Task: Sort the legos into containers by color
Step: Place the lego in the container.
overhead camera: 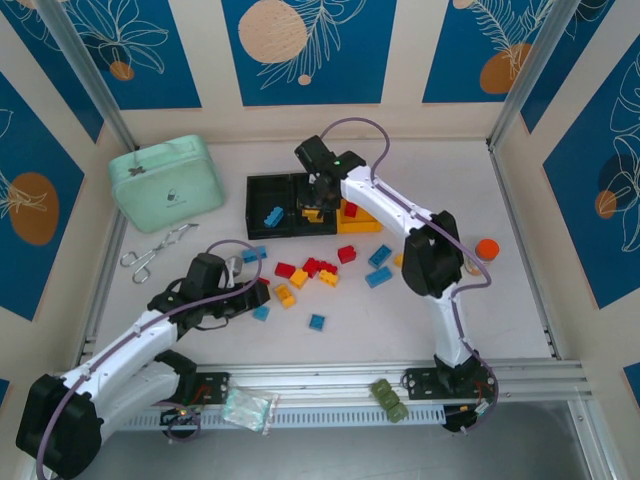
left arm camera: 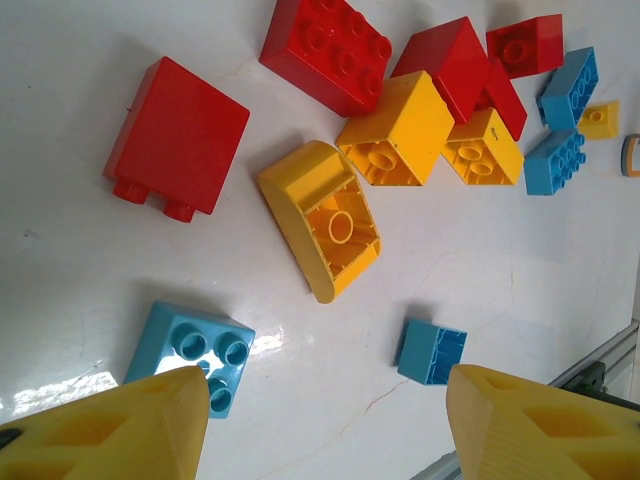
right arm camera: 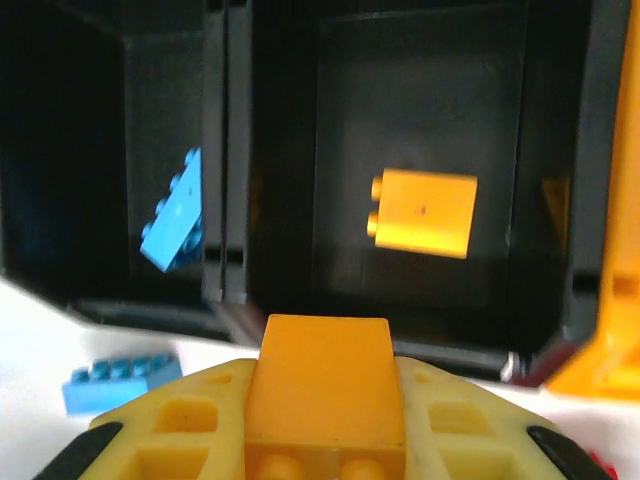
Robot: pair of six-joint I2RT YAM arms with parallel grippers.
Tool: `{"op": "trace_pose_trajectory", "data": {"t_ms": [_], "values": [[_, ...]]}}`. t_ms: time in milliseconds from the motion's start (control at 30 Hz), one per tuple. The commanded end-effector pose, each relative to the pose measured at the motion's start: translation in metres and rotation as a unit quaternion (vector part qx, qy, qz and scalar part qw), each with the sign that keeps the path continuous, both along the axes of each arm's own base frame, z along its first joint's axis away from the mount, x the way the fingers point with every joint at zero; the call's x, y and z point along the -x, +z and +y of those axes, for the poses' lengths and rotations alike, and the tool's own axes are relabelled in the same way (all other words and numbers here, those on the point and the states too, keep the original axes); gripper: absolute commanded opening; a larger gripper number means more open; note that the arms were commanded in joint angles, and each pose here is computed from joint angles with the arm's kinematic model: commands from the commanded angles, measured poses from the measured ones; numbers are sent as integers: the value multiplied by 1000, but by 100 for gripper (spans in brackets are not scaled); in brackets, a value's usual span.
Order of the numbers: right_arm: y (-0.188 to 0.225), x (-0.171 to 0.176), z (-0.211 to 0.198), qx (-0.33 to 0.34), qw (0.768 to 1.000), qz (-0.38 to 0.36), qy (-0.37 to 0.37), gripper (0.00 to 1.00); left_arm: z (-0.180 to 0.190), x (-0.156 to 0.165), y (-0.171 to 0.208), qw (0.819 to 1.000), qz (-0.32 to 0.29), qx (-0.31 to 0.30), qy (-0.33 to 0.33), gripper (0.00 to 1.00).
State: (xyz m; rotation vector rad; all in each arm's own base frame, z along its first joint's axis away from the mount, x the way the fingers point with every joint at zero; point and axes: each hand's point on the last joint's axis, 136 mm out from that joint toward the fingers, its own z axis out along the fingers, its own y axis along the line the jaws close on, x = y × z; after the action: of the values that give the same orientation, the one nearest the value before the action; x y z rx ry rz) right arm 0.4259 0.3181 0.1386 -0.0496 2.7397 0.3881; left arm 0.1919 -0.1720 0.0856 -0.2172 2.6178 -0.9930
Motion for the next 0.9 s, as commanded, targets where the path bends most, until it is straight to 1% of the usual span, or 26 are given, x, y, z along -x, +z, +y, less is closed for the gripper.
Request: {"op": "trace_pose_trajectory", "data": {"t_ms": [0,300,467,667,867], "values": [[-2,-10,6,-12,1000,10,7,22,-1,-1,7,1000,-9,-2,0,64],[-28,-36,16,-25,999,31,-9,23,1,1,4,1000,-7,-4,3,64],[-45,-41,17,-24,998,48,-19,24,2,2,2,1000,-3,-6,3,64],[-55,-42,16,-22,998,56,-28,27,3,3,1,1000,-4,-9,4,64],[-52,-42,15,-21,998,52,-29,41,4,3,1,1000,-6,-10,5,64]]}}
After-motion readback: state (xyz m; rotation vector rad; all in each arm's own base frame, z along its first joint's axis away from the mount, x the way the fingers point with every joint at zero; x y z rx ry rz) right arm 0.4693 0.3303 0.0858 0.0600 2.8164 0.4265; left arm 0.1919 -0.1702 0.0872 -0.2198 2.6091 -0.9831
